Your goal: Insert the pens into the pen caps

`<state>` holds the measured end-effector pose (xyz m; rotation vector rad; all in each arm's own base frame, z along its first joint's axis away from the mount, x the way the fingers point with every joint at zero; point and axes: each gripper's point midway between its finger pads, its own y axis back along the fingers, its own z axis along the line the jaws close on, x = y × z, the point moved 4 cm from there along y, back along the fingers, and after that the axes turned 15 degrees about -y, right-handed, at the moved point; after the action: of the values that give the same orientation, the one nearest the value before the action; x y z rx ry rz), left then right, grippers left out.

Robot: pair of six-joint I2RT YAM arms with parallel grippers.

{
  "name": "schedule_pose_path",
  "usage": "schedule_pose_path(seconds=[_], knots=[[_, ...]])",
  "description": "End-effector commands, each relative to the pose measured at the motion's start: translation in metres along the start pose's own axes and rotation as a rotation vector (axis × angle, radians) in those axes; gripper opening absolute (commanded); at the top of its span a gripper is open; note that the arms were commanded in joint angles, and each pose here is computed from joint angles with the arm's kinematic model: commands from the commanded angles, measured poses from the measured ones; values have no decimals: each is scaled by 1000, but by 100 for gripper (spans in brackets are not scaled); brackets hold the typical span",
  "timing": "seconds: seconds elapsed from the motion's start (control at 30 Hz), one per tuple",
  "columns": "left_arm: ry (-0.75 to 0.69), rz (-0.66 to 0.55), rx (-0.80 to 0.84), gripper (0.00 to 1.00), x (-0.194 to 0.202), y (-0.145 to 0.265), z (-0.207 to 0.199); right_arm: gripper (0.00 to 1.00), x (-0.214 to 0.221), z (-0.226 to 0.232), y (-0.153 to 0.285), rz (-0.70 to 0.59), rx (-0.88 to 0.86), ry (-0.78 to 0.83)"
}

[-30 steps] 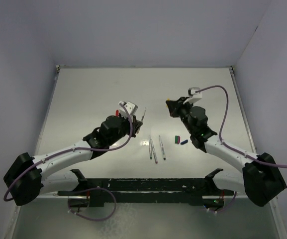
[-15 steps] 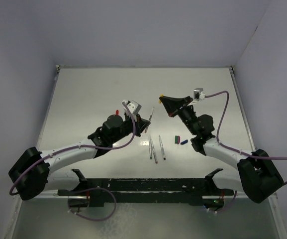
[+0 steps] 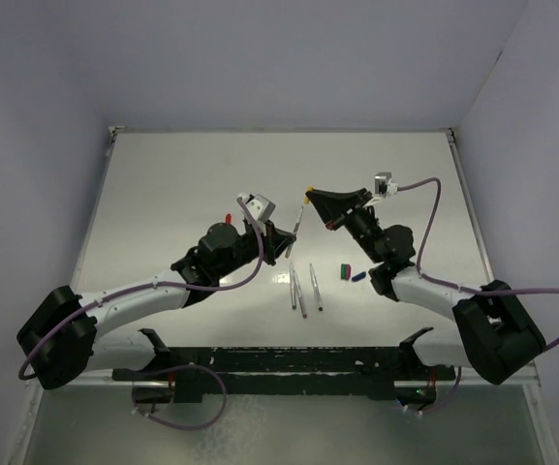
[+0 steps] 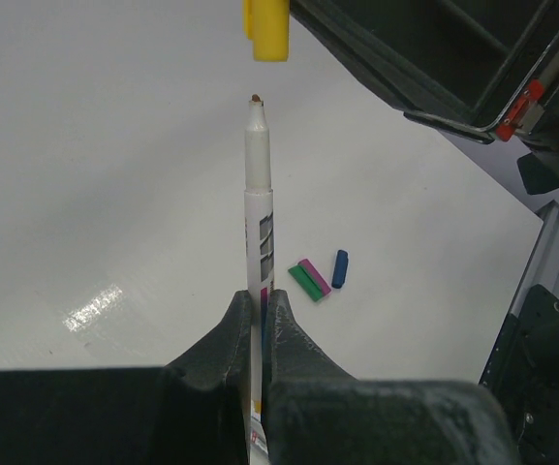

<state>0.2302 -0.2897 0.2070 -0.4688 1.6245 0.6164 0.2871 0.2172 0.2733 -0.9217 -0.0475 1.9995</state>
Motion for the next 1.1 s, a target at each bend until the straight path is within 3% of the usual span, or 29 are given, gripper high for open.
schedule_pose_path(seconds=[0.0,1.07], knots=[[13,-132,27,0,-40,-3,-5,0,-5,18,-1,-24,-98,-15],[23,-171,-15,0,-51,-3,0,0,22,8,1,58,-117,-86]])
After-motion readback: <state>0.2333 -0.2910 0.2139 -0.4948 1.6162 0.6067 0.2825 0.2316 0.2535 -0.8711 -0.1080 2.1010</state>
